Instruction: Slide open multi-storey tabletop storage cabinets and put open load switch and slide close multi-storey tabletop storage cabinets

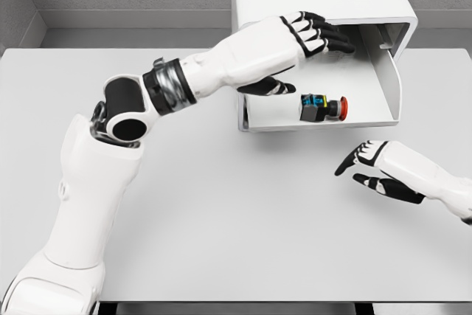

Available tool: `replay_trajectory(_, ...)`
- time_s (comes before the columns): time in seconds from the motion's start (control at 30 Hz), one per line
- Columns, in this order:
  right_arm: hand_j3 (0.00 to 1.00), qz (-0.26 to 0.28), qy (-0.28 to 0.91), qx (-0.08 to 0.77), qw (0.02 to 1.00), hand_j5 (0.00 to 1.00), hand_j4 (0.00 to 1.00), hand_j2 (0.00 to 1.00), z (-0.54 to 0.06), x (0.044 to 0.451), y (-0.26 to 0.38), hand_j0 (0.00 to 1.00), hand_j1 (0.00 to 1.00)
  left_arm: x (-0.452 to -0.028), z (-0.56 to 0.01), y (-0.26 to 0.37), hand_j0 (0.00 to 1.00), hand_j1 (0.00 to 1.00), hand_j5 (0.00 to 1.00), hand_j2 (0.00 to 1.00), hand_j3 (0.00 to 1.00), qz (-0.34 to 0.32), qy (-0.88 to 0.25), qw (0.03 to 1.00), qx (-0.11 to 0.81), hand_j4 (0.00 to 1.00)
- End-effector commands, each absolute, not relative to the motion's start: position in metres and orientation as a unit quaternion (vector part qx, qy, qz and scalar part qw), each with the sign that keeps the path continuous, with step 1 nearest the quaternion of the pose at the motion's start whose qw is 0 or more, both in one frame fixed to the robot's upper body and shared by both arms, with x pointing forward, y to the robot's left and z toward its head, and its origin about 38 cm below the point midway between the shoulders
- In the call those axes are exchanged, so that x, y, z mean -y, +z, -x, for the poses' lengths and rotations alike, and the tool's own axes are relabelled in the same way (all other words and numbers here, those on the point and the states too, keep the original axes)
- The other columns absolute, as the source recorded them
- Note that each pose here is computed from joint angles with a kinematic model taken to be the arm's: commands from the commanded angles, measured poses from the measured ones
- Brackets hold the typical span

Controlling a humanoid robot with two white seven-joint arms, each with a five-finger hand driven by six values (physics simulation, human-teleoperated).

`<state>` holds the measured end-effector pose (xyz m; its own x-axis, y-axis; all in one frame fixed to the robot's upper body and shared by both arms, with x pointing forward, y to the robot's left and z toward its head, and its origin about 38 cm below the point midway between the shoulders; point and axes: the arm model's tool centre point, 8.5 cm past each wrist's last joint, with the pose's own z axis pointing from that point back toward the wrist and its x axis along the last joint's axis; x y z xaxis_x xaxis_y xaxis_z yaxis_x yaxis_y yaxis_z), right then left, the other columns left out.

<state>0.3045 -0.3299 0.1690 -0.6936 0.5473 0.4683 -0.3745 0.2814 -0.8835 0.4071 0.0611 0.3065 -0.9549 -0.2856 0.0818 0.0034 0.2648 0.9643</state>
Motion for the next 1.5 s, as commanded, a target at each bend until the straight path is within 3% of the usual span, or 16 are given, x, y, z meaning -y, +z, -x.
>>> replay_trajectory(0.0,0.56,0.054,0.590,0.706,0.388,0.56,0.56,0.56,-0.304,0.325,0.166,0.56,0.56,-0.074,-0.400,0.325,1.00,1.00,1.00,1.00,1.00,-0.067,-0.562,0.111,0.817,1.00)
replay_trajectory(0.17,0.56,0.051,0.585,0.713,0.384,0.56,0.56,0.56,-0.306,0.318,0.165,0.56,0.56,-0.126,-0.403,0.323,1.00,1.00,1.00,1.00,1.00,-0.074,-0.544,0.136,0.825,1.00)
replay_trajectory(0.4,0.56,0.041,0.585,0.723,0.366,0.56,0.56,0.56,-0.314,0.303,0.171,0.56,0.56,-0.300,-0.387,0.277,1.00,1.00,1.00,1.00,1.00,-0.150,-0.451,0.292,0.830,1.00)
replay_trajectory(0.6,0.56,0.043,0.585,0.725,0.361,0.56,0.56,0.56,-0.317,0.302,0.174,0.56,0.56,-0.360,-0.379,0.193,1.00,1.00,1.00,1.00,1.00,-0.133,-0.397,0.431,0.799,1.00)
replay_trajectory(0.77,0.56,0.046,0.585,0.727,0.356,0.56,0.56,0.56,-0.322,0.302,0.179,0.56,0.56,-0.378,-0.381,0.174,1.00,1.00,1.00,1.00,1.00,-0.138,-0.402,0.465,0.777,1.00)
replay_trajectory(1.47,0.56,0.055,0.577,0.730,0.361,0.56,0.56,0.56,-0.367,0.293,0.173,0.56,0.56,-0.373,-0.370,0.172,1.00,1.00,1.00,1.00,1.00,-0.134,-0.404,0.462,0.778,1.00)
